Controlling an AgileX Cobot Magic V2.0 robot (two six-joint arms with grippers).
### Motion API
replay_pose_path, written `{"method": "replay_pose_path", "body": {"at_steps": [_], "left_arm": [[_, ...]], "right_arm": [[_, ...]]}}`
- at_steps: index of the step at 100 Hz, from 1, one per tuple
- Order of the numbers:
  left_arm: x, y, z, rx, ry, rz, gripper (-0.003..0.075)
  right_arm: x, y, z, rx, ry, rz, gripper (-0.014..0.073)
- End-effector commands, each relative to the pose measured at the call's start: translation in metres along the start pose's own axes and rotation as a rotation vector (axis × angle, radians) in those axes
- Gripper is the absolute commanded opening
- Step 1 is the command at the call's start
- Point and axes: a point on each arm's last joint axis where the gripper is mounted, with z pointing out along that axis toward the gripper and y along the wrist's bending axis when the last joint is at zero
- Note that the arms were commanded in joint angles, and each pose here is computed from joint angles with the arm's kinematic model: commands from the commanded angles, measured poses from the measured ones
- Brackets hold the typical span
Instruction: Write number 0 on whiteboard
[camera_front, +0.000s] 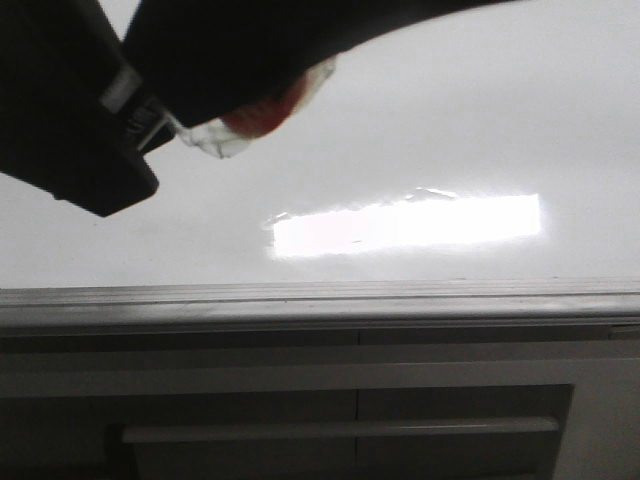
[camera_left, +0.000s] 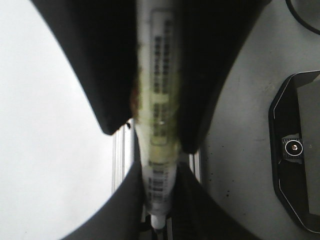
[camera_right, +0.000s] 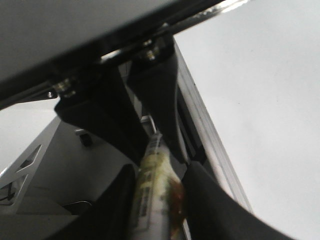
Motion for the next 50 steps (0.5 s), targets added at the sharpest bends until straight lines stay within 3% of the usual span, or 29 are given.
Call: {"method": "replay_pose_path", "body": {"at_steps": [1, 24, 31, 43, 50], "left_arm": [[-0.013, 0.007, -0.012, -0.056, -0.109, 0.003, -0.002], [-0.013, 0.006, -0.012, -0.049, -0.113, -0.057, 0.0003], [-0.013, 0.007, -0.012, -0.048, -0.118, -0.105, 0.0089], [-0.014, 0.006, -0.023, -0.047, -0.174, -0.213, 0.0347], [-0.015, 0.006, -0.034, -0.047, -0.24, -0.272, 0.0443]], "right_arm": [[-0.02, -0.007, -0.008, 0.059, -0.132, 0.015, 0.0083], [-0.022, -0.009, -0.008, 0.078, -0.16, 0.016, -0.0074], [-0.023, -0.009, -0.009, 0.084, -0.17, 0.015, -0.0074], [-0.022, -0.012, -0.014, 0.099, -0.171, 0.022, -0.0066], [-0.015, -0.014, -0.019, 0.111, -0.16, 0.031, -0.006]]}}
